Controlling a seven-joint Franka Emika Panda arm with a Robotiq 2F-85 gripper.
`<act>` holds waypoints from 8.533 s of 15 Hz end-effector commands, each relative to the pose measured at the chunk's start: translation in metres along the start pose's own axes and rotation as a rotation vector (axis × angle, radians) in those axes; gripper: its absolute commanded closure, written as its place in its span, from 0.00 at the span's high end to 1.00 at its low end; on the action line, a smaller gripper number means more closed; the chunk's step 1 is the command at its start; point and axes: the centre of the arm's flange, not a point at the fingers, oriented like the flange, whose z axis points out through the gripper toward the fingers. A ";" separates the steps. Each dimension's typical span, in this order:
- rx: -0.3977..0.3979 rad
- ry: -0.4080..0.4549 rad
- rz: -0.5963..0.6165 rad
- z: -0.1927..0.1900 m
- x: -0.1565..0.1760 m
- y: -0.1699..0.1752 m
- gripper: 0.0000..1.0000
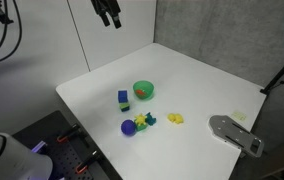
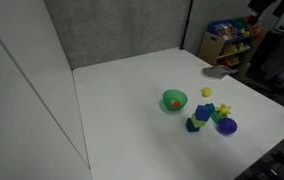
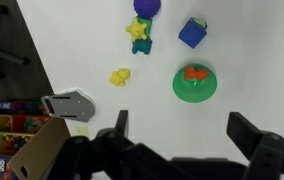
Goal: Take the orange rubber toy out of the bowl and put it on the table
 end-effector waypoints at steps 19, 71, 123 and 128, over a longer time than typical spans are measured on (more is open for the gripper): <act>0.375 -0.200 -0.237 0.237 0.126 -0.042 1.00; 0.085 -0.396 -0.374 0.538 0.121 -0.154 1.00; 0.257 -0.249 -0.228 0.409 0.152 -0.061 0.23; 0.216 -0.336 -0.155 0.411 0.114 0.016 0.26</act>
